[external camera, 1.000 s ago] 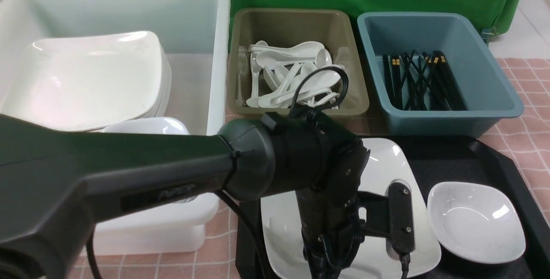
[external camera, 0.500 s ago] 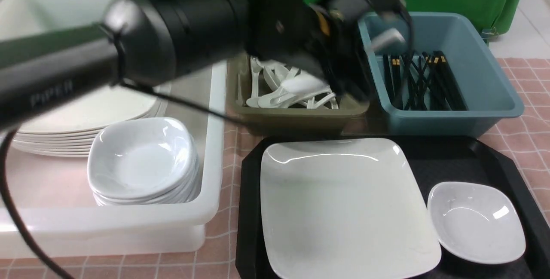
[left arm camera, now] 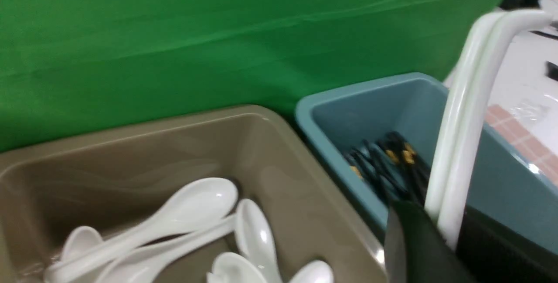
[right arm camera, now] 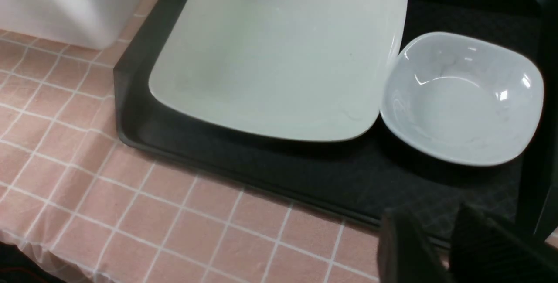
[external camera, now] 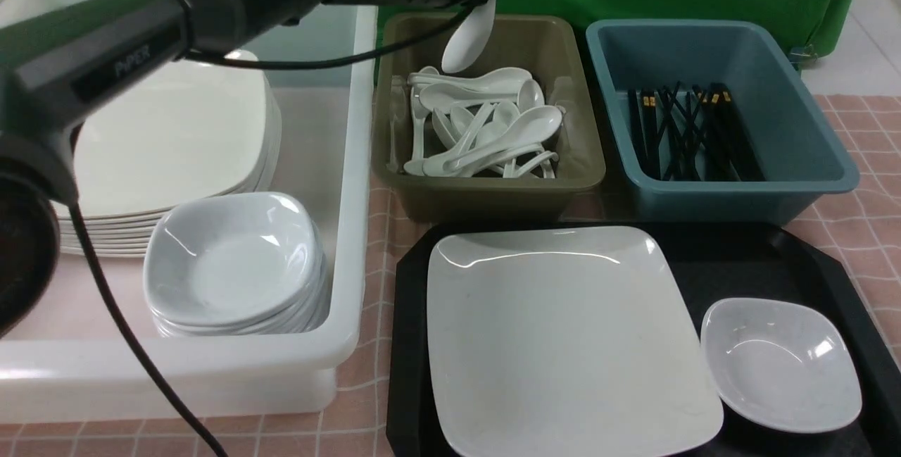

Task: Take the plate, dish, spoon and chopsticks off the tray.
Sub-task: Use the left arm to put the soup spoon into the small storage box in the middle, then use the right arm to grab a small plate from the dinner plate

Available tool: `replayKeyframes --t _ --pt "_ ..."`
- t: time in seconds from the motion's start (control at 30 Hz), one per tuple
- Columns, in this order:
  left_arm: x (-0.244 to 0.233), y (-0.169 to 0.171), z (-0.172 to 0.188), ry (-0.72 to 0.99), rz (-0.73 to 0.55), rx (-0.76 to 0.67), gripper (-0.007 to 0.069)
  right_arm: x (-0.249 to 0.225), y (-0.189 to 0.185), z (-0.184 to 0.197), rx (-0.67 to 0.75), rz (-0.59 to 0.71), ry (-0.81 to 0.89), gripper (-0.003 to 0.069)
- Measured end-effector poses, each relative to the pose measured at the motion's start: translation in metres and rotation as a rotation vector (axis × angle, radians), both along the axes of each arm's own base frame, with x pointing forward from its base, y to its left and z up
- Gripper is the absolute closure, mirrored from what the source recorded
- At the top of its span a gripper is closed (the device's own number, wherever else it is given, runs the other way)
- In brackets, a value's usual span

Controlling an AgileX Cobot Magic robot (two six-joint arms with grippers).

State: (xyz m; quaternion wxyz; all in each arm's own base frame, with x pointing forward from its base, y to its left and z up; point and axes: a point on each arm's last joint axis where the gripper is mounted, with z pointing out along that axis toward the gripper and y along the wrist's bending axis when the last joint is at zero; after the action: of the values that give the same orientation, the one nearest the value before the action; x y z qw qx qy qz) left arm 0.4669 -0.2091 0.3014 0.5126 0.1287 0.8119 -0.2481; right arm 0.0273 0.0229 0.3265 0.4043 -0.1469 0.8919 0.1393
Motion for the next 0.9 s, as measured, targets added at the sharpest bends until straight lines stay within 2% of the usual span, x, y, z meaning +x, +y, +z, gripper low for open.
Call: replayKeyframes --t 0.03,0.13,0.27,0.37,0.43,0.53,0.63,0.67,0.7,0.73,0.77,0.8,0.9 --pt "0.000 0.000 -0.001 0.000 0.002 0.000 0.0543 0.000 0.000 0.000 0.000 0.000 0.000 0.0426" --pt "0.007 -0.001 -0.014 0.004 0.020 0.011 0.0449 0.000 0.000 0.000 0.000 0.000 0.000 0.0423" --pt "0.009 -0.003 -0.029 0.051 0.012 0.020 0.0278 -0.001 0.000 -0.001 -0.006 0.002 0.015 0.0422" --pt "0.004 -0.005 -0.030 0.107 -0.030 0.021 0.0204 -0.002 0.000 -0.002 -0.012 0.005 0.030 0.0421" --pt "-0.001 -0.006 -0.024 0.130 -0.059 0.027 0.0195 -0.002 0.000 -0.002 -0.013 0.006 0.034 0.0420" --pt "-0.013 -0.005 -0.009 0.161 -0.104 0.026 0.0225 -0.002 0.000 -0.003 -0.014 0.006 0.037 0.0420" --pt "-0.044 0.002 0.036 0.162 -0.201 0.087 0.0390 -0.002 0.000 -0.003 -0.015 0.006 0.038 0.0419" --pt "-0.046 0.003 0.039 0.161 -0.207 0.094 0.0403 -0.002 0.000 -0.003 -0.015 0.006 0.038 0.0419" --pt "-0.058 0.007 0.053 0.153 -0.234 0.131 0.0464 -0.002 0.000 -0.003 -0.015 0.006 0.038 0.0420" --pt "-0.080 0.016 0.078 0.144 -0.274 0.210 0.0561 -0.002 0.000 -0.003 -0.015 0.006 0.038 0.0421" --pt "-0.082 0.017 0.080 0.144 -0.277 0.218 0.0568 -0.002 0.000 -0.003 -0.015 0.006 0.038 0.0421" --pt "-0.102 0.027 0.099 0.147 -0.295 0.283 0.0606 -0.003 -0.001 -0.003 -0.015 0.007 0.040 0.0421" --pt "-0.129 0.043 0.121 0.171 -0.290 0.368 0.0627 -0.003 -0.001 -0.003 -0.018 0.008 0.041 0.0448"
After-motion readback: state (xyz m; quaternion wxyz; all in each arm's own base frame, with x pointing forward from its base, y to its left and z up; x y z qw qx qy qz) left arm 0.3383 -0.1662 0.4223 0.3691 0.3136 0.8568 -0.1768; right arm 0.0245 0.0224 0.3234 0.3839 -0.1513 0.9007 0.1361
